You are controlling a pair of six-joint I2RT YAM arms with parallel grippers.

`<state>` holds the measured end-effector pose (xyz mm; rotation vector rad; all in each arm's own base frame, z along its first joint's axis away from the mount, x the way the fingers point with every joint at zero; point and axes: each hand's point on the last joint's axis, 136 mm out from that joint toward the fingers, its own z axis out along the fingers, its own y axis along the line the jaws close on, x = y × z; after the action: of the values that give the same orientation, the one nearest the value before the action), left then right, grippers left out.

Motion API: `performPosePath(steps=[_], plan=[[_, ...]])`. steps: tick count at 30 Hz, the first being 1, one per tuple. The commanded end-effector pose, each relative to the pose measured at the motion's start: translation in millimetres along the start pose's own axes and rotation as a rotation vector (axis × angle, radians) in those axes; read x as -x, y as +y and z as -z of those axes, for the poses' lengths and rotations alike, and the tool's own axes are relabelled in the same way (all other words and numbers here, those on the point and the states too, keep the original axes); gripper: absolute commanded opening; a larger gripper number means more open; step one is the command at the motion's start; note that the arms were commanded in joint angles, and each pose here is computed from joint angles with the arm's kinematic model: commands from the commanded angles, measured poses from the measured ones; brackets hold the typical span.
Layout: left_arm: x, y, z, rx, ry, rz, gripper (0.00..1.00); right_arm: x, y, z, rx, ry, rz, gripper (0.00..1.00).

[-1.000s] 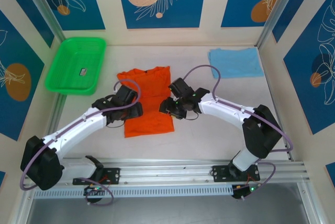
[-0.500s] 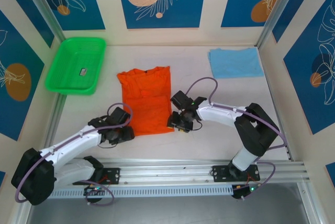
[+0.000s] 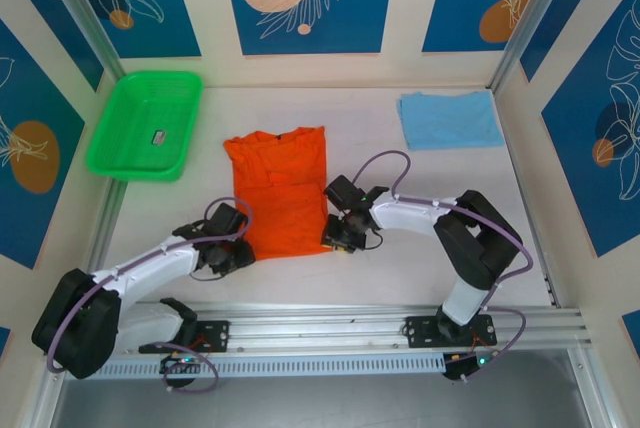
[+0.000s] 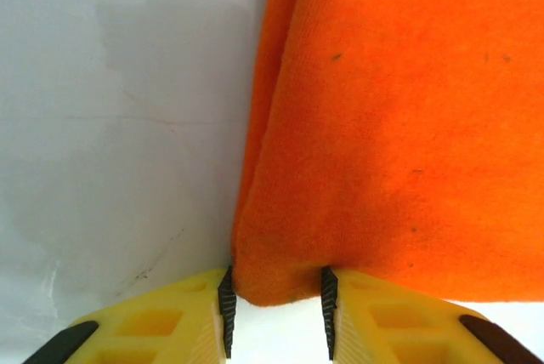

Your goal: Fold and stack the t-shirts

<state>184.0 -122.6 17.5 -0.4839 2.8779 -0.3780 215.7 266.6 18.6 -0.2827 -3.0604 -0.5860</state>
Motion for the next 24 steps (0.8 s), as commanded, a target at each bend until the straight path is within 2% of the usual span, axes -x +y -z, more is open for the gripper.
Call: performPosePath(steps=[1,7,8,16,24], plan=[[2,6,-2,0.02,-0.012,-0.007,0.25,1,0,-5,0.002,0.008,-0.003,0.19],[1,12,-3,0.046,-0.01,-0.026,0.02,1,2,-5,0.007,0.013,0.005,0.02],[0,13,-2,0.049,-0.007,-0.033,0.0,0,2,-4,0.01,0.013,0.007,0.0],[-13,10,16,0.011,0.021,-0.098,0.0,-24,-6,5,0.031,0.022,0.004,0.0],[-47,2,29,-0.018,0.107,-0.182,0.0,-62,-20,8,0.029,0.026,0.006,0.0]])
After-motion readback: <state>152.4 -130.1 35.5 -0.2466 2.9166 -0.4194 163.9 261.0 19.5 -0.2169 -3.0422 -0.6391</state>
